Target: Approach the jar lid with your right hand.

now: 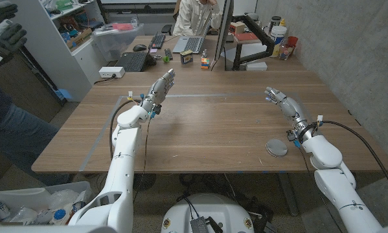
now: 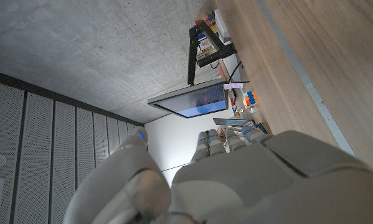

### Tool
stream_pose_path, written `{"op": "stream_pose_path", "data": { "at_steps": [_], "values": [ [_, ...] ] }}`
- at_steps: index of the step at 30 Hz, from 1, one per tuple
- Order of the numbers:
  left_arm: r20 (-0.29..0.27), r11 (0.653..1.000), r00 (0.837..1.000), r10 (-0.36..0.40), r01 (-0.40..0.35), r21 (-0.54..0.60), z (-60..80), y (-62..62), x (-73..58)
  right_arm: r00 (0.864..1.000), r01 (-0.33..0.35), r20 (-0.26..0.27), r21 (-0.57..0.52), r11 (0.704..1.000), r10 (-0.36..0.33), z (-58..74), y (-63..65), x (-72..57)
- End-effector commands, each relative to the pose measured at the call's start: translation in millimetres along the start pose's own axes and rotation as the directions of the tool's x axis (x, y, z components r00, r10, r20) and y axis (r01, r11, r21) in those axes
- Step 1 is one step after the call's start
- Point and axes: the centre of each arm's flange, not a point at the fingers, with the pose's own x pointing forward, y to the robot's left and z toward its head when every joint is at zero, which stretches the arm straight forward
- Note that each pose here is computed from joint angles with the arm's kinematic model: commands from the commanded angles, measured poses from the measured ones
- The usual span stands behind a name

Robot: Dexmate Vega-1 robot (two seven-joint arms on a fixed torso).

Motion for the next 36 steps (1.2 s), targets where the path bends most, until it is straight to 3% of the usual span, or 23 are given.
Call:
{"op": "stream_pose_path", "data": {
  "at_steps": [1, 22, 36],
  "values": [
    [0.006, 1.0, 1.0, -0.001, 0.001, 0.003, 2.1, -0.7, 4.0, 1.0, 0.01, 0.01, -0.023, 1.0, -0.01, -0.3, 0.7, -5.4],
    [0.0, 1.0, 1.0, 0.001, -0.001, 0.007, 2.7, -4.1, 6.3, 1.0, 0.014, 0.003, -0.077, 0.997, -0.013, 3.9, -9.5, -20.5],
    [-0.005, 1.0, 1.0, 0.001, -0.001, 0.017, 5.1, -7.7, 5.6, 1.0, 0.015, 0.006, -0.131, 0.991, -0.014, 4.0, -8.7, -29.9]
  ]
}}
